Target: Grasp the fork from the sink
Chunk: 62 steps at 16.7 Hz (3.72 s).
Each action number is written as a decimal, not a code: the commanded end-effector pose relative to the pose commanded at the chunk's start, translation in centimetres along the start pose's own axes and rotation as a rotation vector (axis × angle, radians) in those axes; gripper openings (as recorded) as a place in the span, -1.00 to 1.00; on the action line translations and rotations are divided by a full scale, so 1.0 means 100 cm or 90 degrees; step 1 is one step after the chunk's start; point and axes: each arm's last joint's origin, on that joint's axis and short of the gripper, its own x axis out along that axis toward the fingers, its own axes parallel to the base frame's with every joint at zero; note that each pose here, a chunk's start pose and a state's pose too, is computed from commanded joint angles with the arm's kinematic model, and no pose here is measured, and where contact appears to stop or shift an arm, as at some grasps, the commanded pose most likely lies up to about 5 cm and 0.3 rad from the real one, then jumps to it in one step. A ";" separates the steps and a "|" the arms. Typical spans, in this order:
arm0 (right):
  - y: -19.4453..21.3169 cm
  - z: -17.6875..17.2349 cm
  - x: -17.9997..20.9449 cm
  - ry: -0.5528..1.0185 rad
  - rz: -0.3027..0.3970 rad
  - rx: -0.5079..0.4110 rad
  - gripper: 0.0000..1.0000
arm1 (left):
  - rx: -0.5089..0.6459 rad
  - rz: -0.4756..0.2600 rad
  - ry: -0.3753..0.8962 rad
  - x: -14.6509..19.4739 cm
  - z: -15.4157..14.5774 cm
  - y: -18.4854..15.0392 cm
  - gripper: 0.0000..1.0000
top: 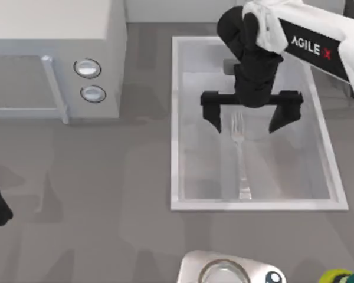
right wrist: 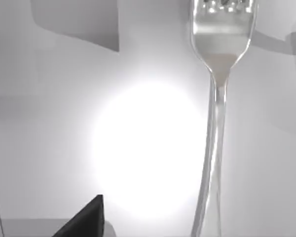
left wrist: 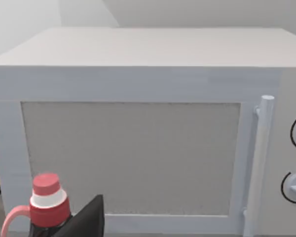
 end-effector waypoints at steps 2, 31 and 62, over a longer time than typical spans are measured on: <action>0.001 0.001 0.033 -0.010 0.005 -0.001 1.00 | 0.000 0.000 0.000 0.000 0.000 0.000 1.00; -0.001 -0.006 0.091 -0.001 0.000 -0.002 -1.00 | 0.000 0.000 0.000 0.000 0.000 0.000 1.00; -0.121 -0.064 -0.155 -0.014 -0.004 -0.005 -1.00 | 0.000 0.000 0.000 0.000 0.000 0.000 1.00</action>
